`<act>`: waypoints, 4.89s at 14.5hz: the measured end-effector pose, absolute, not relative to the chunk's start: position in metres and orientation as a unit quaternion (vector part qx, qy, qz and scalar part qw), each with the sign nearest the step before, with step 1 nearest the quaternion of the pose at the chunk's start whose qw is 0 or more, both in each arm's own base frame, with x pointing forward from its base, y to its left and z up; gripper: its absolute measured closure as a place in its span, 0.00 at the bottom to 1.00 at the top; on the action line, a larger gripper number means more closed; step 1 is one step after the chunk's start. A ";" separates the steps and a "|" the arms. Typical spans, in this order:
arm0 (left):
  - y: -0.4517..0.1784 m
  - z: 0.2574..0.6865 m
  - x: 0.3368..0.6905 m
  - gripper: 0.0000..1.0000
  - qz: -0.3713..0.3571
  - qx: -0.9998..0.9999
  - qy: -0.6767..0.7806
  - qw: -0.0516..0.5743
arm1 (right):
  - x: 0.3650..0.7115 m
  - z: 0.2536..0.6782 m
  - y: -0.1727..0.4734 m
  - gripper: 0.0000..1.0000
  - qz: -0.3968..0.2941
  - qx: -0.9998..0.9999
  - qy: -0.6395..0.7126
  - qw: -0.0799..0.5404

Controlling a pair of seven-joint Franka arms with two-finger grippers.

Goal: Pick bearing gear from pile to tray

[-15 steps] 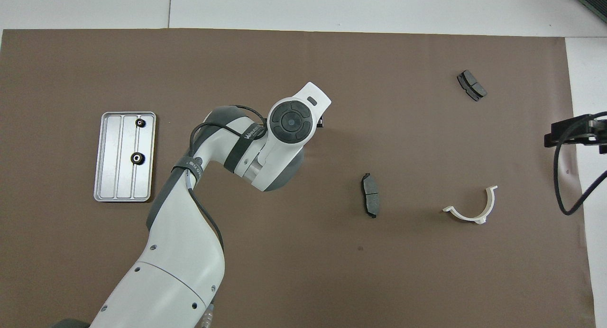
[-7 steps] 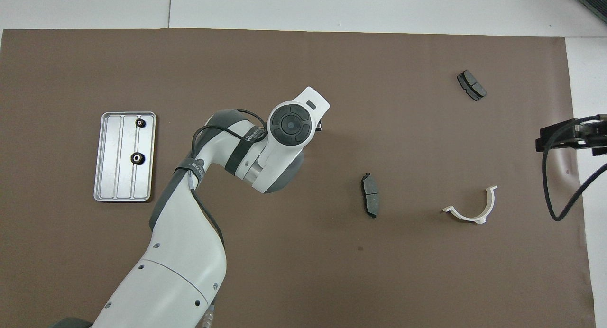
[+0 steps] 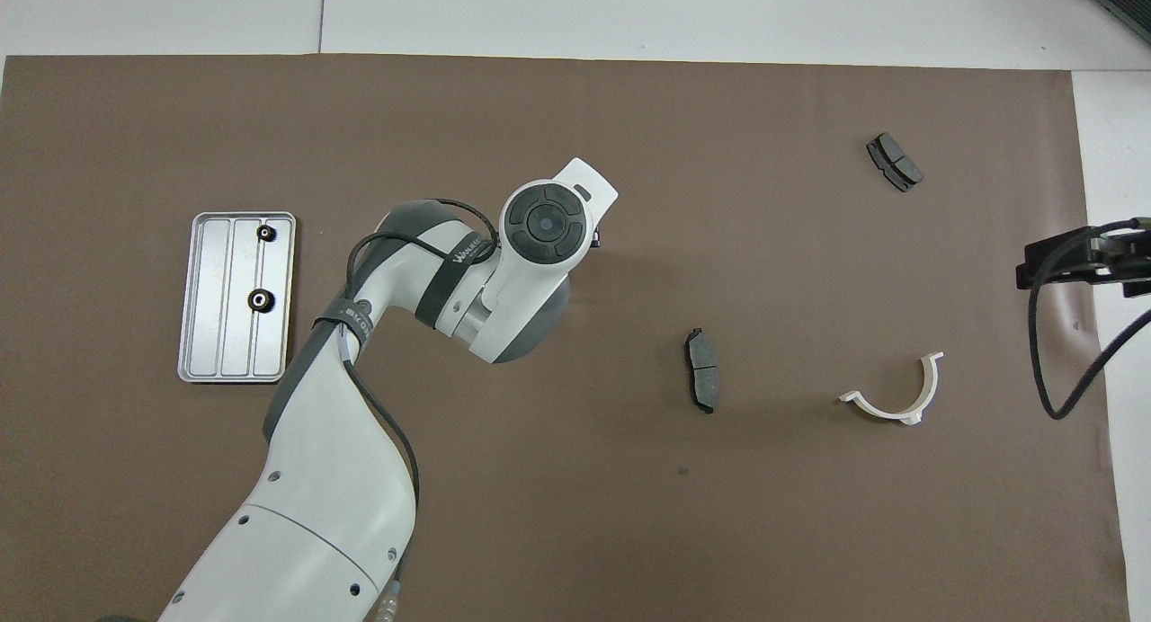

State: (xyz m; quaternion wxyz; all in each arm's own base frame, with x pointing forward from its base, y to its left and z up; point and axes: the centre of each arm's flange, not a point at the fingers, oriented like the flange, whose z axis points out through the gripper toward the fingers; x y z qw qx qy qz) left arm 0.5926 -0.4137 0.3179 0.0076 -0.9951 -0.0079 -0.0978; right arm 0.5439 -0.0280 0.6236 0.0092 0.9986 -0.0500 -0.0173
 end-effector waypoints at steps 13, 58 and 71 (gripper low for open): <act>-0.126 0.401 0.626 0.66 -0.083 -0.996 -0.005 0.040 | 0.544 0.624 -0.027 0.00 -0.017 0.999 -0.049 0.009; 0.049 0.591 0.563 0.00 -0.049 -0.998 0.034 -0.012 | 0.544 0.624 -0.027 0.00 -0.017 0.999 -0.049 0.009; 0.040 0.619 0.552 0.00 -0.024 -0.999 0.028 -0.028 | 0.544 0.624 -0.027 0.00 -0.017 0.999 -0.049 0.009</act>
